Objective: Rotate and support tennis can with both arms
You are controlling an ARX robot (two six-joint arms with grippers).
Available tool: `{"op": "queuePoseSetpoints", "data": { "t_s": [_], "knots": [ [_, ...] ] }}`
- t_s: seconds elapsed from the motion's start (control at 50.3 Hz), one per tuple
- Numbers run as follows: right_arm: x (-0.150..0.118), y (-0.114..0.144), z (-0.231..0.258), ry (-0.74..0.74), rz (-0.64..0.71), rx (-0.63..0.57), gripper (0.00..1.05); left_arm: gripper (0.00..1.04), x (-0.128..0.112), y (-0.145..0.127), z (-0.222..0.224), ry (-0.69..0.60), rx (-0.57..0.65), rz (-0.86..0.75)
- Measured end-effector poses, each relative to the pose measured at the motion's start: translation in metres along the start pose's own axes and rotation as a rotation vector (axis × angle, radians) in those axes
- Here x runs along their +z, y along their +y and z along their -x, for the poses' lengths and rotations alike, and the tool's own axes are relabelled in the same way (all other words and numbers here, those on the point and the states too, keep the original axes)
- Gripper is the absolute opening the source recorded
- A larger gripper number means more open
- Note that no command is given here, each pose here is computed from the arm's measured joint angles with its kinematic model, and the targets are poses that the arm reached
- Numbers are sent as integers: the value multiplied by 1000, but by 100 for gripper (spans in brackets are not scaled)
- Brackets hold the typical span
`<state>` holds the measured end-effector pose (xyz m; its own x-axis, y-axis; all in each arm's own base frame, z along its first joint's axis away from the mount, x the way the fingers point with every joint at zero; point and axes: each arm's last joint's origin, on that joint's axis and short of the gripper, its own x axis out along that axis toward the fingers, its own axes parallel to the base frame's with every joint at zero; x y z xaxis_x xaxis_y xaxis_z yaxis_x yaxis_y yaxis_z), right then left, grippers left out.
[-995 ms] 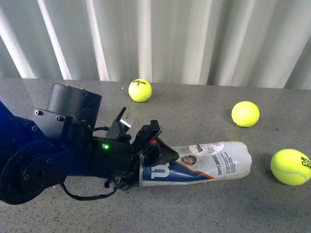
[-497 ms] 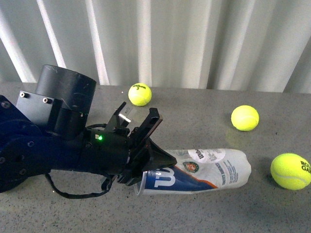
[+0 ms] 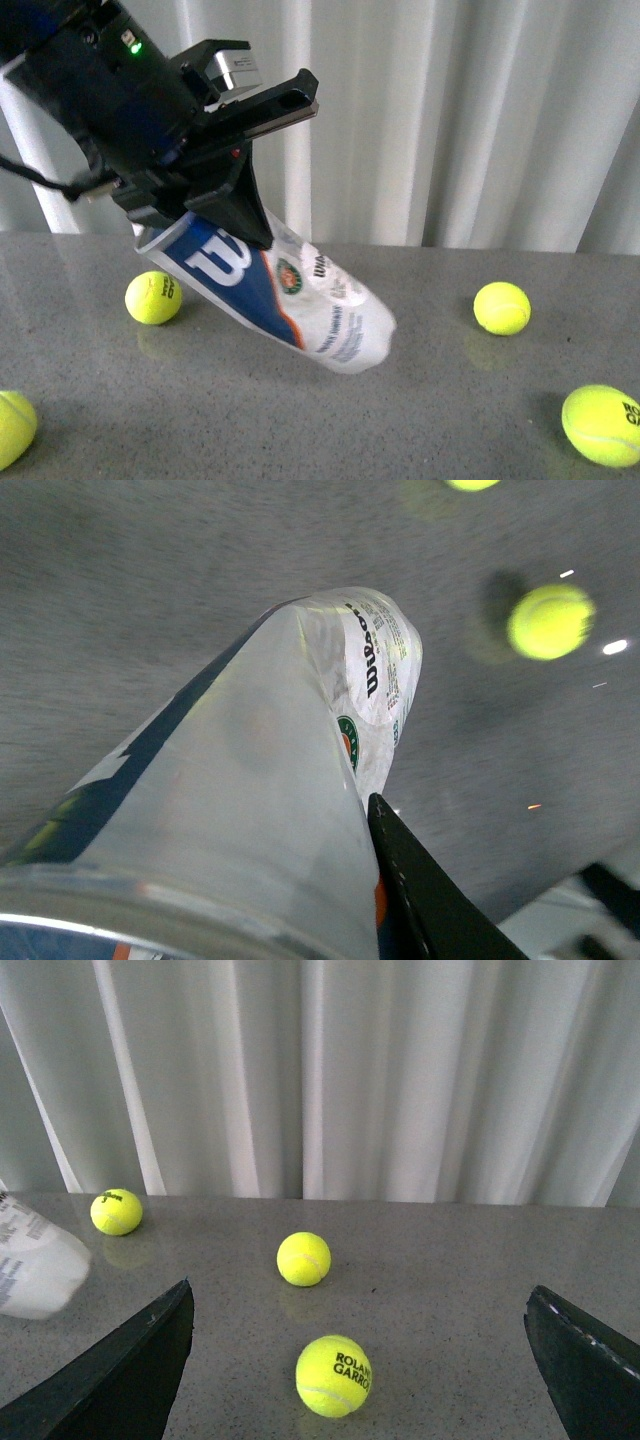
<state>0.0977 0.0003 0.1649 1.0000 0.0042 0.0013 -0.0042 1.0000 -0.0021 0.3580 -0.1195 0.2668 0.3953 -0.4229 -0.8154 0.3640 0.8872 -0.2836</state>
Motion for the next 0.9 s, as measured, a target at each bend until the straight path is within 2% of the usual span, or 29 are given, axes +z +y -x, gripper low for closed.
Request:
{"op": "queuePoseSetpoints", "data": {
  "t_s": [0.06, 0.119, 0.239, 0.338, 0.557, 0.895],
  "knots": [
    [0, 0, 0, 0, 0, 0, 98, 4, 15, -11, 10, 57, 145, -165],
    [0, 0, 0, 0, 0, 0, 98, 4, 22, -24, 12, 111, 237, -299],
    [0, 0, 0, 0, 0, 0, 98, 4, 19, -48, -4, 208, 322, -524],
    [0, 0, 0, 0, 0, 0, 98, 4, 11, -66, -29, 272, 333, -632],
    [0, 0, 0, 0, 0, 0, 98, 4, -5, -84, -71, 350, 326, -722],
    [0, 0, 0, 0, 0, 0, 98, 4, -8, -80, -90, 366, 342, -736]
  ]
}}
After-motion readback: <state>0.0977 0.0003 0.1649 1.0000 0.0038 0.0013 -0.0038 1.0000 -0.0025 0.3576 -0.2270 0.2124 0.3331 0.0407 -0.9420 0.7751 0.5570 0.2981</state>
